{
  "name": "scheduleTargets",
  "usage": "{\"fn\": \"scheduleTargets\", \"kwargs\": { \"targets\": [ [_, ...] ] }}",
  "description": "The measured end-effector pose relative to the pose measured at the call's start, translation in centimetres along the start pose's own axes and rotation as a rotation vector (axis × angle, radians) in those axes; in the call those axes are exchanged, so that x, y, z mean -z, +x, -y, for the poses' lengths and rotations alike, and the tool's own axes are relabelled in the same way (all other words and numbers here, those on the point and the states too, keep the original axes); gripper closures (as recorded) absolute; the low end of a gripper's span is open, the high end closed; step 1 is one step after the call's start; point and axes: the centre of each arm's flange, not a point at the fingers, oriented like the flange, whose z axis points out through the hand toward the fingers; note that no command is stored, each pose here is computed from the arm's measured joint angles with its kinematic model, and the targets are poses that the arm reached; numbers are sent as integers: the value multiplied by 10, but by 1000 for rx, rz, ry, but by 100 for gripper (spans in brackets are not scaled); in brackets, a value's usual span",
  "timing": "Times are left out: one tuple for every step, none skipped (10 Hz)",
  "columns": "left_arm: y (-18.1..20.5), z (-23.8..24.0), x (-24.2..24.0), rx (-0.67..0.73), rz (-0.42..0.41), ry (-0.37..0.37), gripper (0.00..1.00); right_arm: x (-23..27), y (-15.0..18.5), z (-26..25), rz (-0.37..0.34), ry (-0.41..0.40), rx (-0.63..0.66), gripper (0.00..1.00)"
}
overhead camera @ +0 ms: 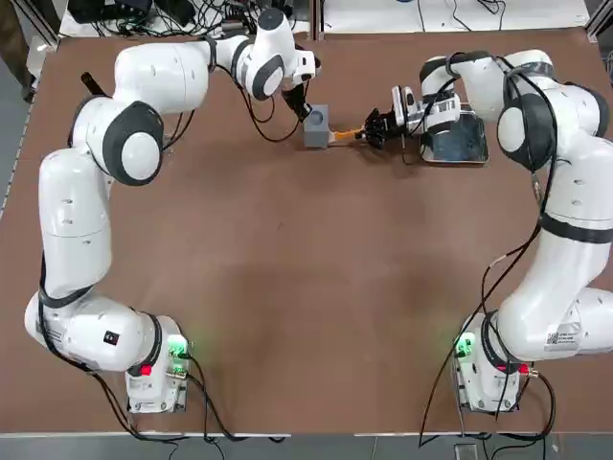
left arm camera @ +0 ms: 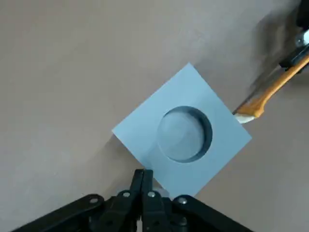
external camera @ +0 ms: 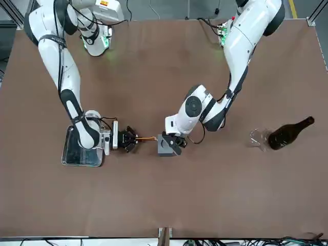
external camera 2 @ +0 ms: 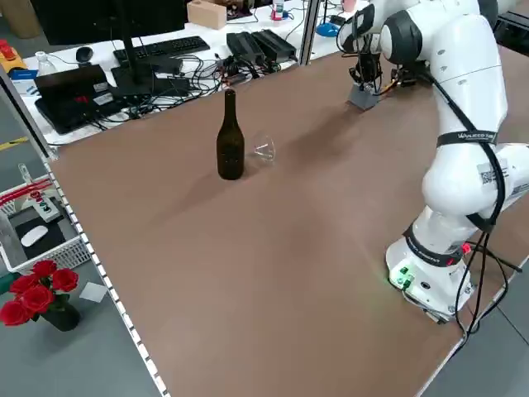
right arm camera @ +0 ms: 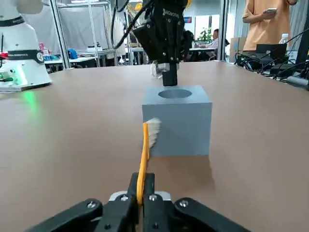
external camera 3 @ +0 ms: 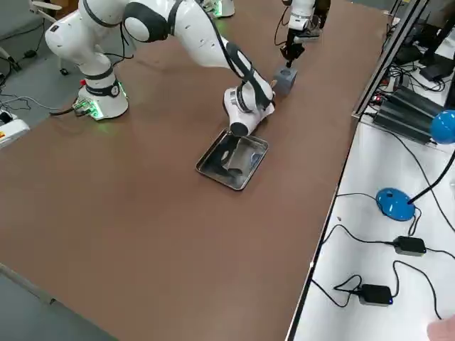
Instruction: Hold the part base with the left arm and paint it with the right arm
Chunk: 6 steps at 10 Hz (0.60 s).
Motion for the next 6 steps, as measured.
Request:
{"fn": "scheduleTargets", "kwargs": {
  "targets": [
    [0,0,0,0,0,0,95,1,0,1,-12,8,3,95],
    [0,0,0,0,0,0,95,2,0,2,-25,15,4,95],
    [0,0,0,0,0,0,95,4,-1,2,-30,18,3,95],
    [0,0,0,0,0,0,95,7,-2,2,-28,14,2,95],
    [0,0,0,0,0,0,95,8,-2,1,-27,11,2,95],
    [0,0,0,0,0,0,95,8,-1,-1,-25,6,4,95]
  ]
}}
